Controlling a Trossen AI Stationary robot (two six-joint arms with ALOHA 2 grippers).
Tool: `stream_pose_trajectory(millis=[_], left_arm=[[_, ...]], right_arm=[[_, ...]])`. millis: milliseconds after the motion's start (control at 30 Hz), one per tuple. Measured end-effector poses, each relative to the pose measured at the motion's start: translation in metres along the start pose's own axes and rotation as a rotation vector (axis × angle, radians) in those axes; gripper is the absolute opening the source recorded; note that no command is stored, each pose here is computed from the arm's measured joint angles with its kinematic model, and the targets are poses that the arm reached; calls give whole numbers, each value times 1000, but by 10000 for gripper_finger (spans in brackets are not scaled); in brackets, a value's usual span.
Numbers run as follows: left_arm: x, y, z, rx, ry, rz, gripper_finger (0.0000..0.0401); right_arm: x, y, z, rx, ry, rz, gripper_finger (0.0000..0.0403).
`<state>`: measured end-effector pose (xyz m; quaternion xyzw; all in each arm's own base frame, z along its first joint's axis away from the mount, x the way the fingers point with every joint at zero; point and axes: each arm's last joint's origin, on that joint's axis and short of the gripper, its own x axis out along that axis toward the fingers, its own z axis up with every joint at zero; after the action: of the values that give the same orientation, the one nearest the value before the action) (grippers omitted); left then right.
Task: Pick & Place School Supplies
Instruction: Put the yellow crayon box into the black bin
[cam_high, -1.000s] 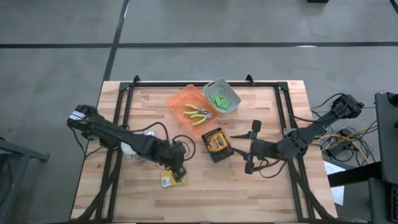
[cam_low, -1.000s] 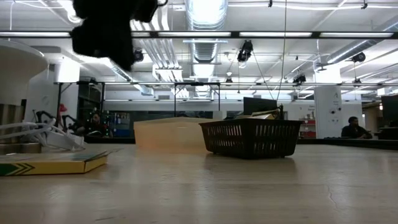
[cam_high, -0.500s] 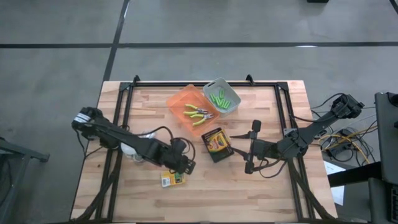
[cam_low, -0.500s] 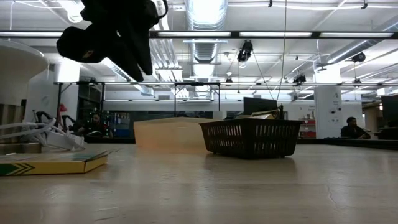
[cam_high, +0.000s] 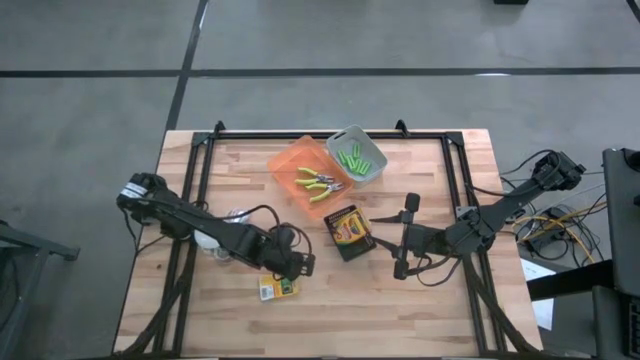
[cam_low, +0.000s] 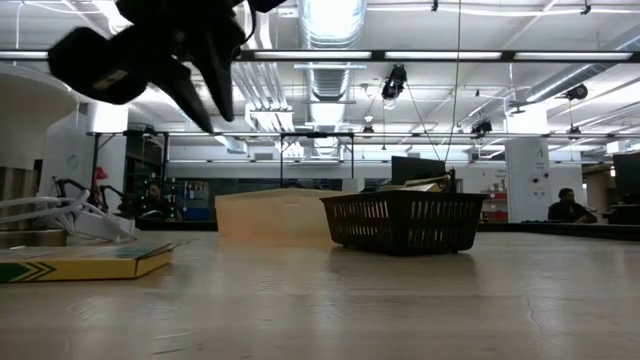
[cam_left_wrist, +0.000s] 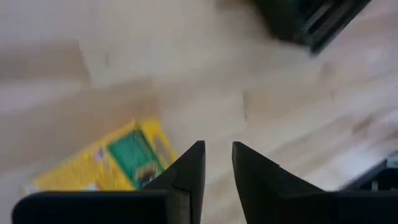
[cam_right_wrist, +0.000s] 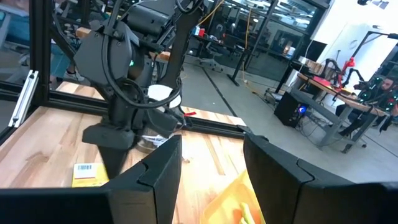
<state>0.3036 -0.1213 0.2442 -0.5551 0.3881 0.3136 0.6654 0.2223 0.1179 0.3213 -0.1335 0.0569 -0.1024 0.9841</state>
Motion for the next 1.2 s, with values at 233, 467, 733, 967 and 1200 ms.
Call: stream_pose_trajectory(millis=[233,467,733,967,1200], left_arm=[[0,1,-3,-24,73,13,85],[2,3,-2,-190,53,45,85],[12,8,-3,-289,89,139,85],[21,0,0,-321,81,164,70],[41,-14,-7,-335,97,254,38]], right_arm=[[0,0,0,0,0,0,169],[0,0,0,0,0,0,169],[0,0,0,0,0,0,169],[0,0,0,0,0,0,169],[0,0,0,0,0,0,169]])
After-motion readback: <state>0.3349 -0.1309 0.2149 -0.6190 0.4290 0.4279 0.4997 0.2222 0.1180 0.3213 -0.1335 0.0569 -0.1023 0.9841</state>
